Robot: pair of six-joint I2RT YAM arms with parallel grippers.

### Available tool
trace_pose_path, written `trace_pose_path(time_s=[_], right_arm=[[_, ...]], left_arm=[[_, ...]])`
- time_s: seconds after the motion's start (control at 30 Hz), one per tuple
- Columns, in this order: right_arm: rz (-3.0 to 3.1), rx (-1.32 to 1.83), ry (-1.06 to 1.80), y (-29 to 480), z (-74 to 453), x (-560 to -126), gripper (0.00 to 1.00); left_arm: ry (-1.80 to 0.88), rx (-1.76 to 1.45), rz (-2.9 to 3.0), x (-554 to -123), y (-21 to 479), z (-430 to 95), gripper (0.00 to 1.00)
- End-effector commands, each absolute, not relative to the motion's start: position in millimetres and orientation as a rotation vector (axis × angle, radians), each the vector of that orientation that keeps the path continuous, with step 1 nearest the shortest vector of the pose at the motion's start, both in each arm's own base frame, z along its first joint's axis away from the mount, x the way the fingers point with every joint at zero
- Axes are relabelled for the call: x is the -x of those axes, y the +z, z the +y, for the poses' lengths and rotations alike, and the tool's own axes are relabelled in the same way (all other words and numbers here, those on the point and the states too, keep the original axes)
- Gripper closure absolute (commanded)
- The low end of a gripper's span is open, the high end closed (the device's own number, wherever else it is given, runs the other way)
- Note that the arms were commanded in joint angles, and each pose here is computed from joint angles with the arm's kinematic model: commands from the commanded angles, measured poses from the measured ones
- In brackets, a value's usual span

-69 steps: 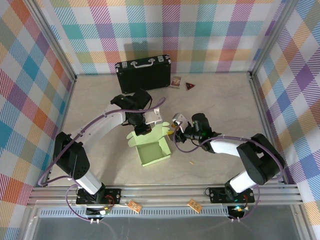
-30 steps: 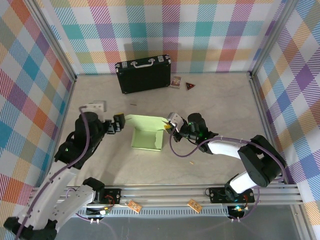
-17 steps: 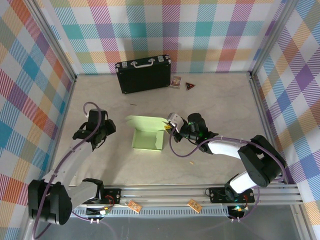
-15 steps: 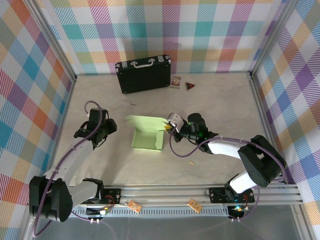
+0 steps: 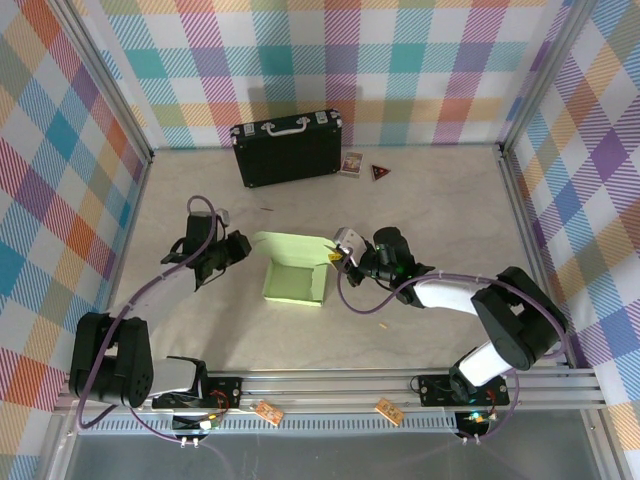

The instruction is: Fold the paper box

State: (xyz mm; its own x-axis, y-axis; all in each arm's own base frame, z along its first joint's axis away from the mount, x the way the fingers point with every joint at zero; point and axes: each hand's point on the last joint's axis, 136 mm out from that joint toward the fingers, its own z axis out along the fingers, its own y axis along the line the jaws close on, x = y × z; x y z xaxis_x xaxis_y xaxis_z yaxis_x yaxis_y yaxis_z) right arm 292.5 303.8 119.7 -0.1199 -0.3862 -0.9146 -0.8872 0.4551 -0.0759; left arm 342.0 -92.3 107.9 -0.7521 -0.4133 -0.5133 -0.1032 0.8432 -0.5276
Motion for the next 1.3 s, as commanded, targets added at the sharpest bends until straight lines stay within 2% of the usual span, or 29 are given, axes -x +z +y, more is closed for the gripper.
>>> trace_pose_path(time_s=[0.0,0.37,0.43,0.57,0.7,0.83,1.03,1.27], right_arm=[[1.68,1.085,0.682,131.3,313.9,-295.6,1.0],[1.686,1.083,0.737,130.5,320.7,-294.9,1.0],[1.685,1.083,0.723,131.0,319.8,-296.0,1.0],[1.685,1.087,0.697,132.4,316.7,-296.5,1.0],[1.679,1.097,0.691,133.7,316.1,-295.4,1.0],[1.664,1.124,0.694,133.5,317.0,-292.3,1.0],[1.656,1.14,0.703,132.3,317.9,-289.9,1.0],[1.678,1.118,0.713,131.8,320.3,-294.4,1.0]], left_arm=[[-0.756,0.325,2.326,-331.9,118.8,-108.3,0.95],[-0.794,0.255,2.294,-322.1,121.8,-121.7,0.96],[-0.689,0.341,2.318,-321.9,115.6,-105.9,0.96],[-0.422,0.553,2.341,-308.0,106.5,-61.3,0.88],[-0.294,0.645,2.313,-303.1,110.2,-35.6,0.87],[-0.347,0.638,2.27,-328.8,125.0,-31.7,0.86],[-0.587,0.467,2.277,-382.6,132.2,-67.4,0.9],[-0.727,0.408,2.344,-369.9,109.4,-91.0,0.97]])
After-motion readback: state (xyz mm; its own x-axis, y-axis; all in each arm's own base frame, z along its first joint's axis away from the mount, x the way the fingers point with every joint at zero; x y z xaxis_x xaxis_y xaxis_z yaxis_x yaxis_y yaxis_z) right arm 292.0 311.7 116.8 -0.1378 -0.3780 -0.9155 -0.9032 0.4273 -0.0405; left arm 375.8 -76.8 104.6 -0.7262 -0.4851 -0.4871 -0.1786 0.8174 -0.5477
